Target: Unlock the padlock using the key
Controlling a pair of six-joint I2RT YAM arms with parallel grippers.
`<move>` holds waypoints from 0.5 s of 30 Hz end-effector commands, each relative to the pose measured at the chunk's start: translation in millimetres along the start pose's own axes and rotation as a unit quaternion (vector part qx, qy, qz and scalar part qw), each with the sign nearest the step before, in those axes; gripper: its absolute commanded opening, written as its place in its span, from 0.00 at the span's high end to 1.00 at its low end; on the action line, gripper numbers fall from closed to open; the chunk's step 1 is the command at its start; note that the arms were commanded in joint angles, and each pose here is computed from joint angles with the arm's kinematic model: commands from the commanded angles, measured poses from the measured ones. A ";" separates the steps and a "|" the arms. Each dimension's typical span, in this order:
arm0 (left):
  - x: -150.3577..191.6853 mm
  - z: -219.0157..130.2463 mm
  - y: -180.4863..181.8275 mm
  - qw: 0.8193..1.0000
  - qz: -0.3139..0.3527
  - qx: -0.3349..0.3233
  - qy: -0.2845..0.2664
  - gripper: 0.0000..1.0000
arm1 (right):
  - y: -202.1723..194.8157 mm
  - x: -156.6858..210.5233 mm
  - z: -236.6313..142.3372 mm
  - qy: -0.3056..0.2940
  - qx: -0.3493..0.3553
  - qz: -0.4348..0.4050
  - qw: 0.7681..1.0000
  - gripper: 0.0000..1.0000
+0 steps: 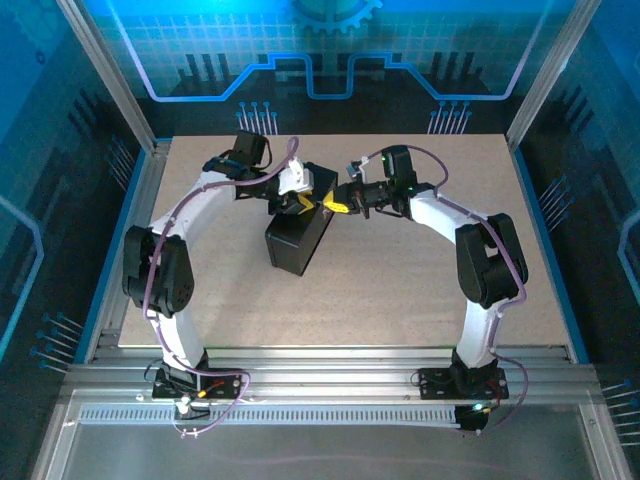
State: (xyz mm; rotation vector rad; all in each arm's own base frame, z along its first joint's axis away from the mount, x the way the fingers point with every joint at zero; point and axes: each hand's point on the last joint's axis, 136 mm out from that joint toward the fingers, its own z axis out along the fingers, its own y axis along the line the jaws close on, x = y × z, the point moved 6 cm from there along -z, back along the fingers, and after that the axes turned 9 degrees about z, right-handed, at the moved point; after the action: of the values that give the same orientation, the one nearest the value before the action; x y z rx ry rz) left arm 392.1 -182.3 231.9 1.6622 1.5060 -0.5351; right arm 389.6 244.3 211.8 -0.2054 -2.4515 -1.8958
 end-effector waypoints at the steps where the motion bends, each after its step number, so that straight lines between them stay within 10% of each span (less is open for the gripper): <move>1: 6.2 24.5 -29.5 0.997 -0.042 0.064 -0.012 0.73 | 46.9 21.9 24.6 0.036 -0.031 -0.064 0.997 1.00; 15: -4.5 30.1 -35.3 0.995 -0.040 0.085 -0.043 0.74 | 69.2 31.4 55.1 0.058 -0.034 -0.079 0.995 0.99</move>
State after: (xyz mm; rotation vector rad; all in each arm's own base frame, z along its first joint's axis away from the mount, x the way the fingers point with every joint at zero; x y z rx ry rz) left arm 391.0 -178.7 232.2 1.6315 1.5083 -0.5391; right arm 395.9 261.6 217.2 -0.2526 -2.4795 -1.8500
